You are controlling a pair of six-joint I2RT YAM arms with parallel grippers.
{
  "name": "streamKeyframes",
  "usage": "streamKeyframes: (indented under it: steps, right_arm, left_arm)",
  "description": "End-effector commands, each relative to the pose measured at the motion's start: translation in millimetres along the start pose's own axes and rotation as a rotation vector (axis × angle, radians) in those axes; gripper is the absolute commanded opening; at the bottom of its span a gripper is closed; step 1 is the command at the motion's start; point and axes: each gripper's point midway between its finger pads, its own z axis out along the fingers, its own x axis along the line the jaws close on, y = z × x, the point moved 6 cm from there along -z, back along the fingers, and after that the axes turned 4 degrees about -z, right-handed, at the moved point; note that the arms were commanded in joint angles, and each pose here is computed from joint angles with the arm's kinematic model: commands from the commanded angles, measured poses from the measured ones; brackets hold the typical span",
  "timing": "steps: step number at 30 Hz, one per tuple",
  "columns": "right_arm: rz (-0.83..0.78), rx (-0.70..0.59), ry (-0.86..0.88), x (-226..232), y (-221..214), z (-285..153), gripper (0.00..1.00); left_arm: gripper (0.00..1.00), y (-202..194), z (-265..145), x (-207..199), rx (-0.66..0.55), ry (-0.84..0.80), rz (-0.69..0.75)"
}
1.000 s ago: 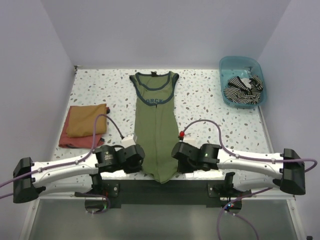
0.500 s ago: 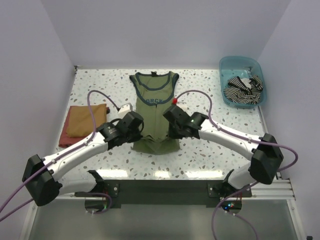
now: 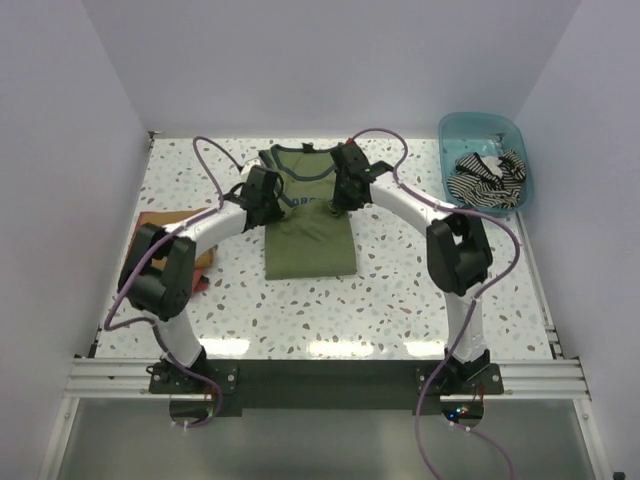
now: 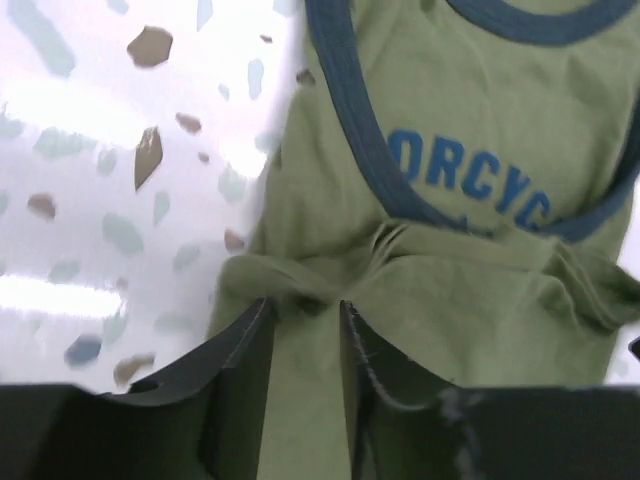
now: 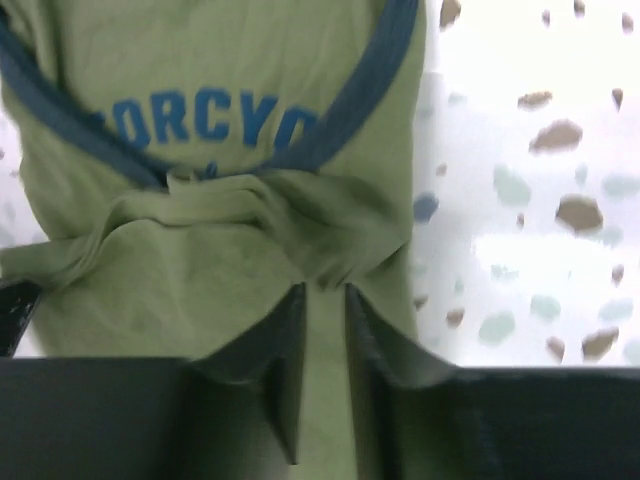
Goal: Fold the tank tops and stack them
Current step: Fold the tank top
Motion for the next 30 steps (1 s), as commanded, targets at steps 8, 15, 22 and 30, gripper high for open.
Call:
streamKeyframes:
  steps: [8,15,22,30]
  right_arm:
    - [0.023,-0.056,0.004,-17.6,33.8,0.0,0.51]
    - [-0.005,-0.087,0.067,1.4,8.2,-27.8,0.44]
    - [-0.088,-0.06,0.067,45.5,-3.4,3.6,0.35]
    - [-0.149,-0.03,-0.038,57.1,-27.6,58.4,0.43]
  left_arm:
    - [0.62,64.8,13.8,-27.1,-0.124,-0.307,-0.046]
    - [0.47,39.2,-15.3,-26.5,-0.07,-0.291,-0.101]
    - [0.27,13.4,-18.5,-19.3,-0.061,-0.194,-0.183]
    - [0.28,27.8,-35.4,-5.6,-0.131,-0.136,-0.206]
